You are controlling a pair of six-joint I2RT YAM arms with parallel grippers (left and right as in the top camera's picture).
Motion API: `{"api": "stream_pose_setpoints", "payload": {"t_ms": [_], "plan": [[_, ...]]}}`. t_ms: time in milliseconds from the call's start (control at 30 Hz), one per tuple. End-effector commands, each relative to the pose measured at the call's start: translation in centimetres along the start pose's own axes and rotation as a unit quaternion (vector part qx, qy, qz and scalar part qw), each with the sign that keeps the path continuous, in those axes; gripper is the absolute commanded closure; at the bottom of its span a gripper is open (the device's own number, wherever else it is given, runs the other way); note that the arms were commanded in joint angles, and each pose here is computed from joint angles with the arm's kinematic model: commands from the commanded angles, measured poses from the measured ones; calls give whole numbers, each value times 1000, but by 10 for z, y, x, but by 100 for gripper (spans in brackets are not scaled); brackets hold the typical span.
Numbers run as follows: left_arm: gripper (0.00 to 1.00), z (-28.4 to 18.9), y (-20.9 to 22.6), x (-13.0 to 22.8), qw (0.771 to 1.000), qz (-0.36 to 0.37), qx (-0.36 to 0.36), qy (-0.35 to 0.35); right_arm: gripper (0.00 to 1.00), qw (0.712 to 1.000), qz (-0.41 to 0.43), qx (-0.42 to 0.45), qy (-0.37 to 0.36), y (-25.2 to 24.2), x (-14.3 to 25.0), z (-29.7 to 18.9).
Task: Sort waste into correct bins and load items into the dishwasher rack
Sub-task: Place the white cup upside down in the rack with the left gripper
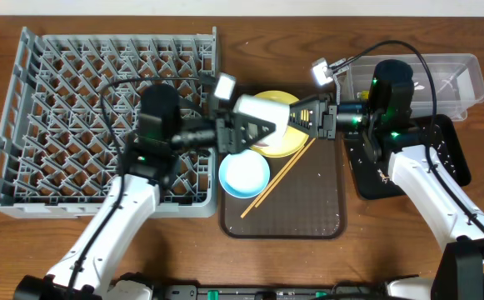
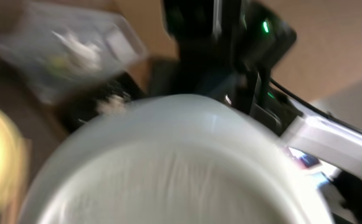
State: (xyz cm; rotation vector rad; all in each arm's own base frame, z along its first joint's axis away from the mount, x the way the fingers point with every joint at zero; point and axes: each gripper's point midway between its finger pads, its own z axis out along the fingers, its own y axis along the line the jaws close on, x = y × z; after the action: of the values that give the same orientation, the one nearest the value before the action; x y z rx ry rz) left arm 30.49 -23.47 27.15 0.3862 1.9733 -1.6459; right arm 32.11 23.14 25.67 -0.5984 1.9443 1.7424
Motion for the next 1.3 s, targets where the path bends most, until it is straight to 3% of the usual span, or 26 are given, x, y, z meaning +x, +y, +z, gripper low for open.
{"api": "stream_pose_setpoints", "payload": {"t_ms": [0, 300, 467, 600, 767, 867, 1033, 1267], "plan": [[56, -26, 30, -26, 996, 27, -58, -55, 77, 1000, -26, 3, 8, 2, 5, 2], [66, -76, 86, -32, 981, 7, -170, -89, 78, 995, -6, 98, 4, -36, 17, -2], [66, -112, 112, -33, 958, 6, -264, -112, 78, 985, 12, 171, 11, -63, 29, -10], [66, -151, 127, -27, 919, 2, -378, -115, 78, 968, 29, 246, 33, -88, 47, -22], [66, -213, 149, -3, 821, -50, -558, -105, 78, 941, 54, 329, 57, -111, 67, -40], [66, -234, 157, 18, 781, -77, -615, -83, 77, 929, 53, 360, 70, -115, 74, -50], [66, -251, 166, 37, 745, -102, -657, -56, 77, 906, 48, 413, 77, -113, 76, -68], [66, -249, 184, 49, 739, -126, -661, -27, 77, 901, 24, 430, 60, -93, 67, -78]]}}
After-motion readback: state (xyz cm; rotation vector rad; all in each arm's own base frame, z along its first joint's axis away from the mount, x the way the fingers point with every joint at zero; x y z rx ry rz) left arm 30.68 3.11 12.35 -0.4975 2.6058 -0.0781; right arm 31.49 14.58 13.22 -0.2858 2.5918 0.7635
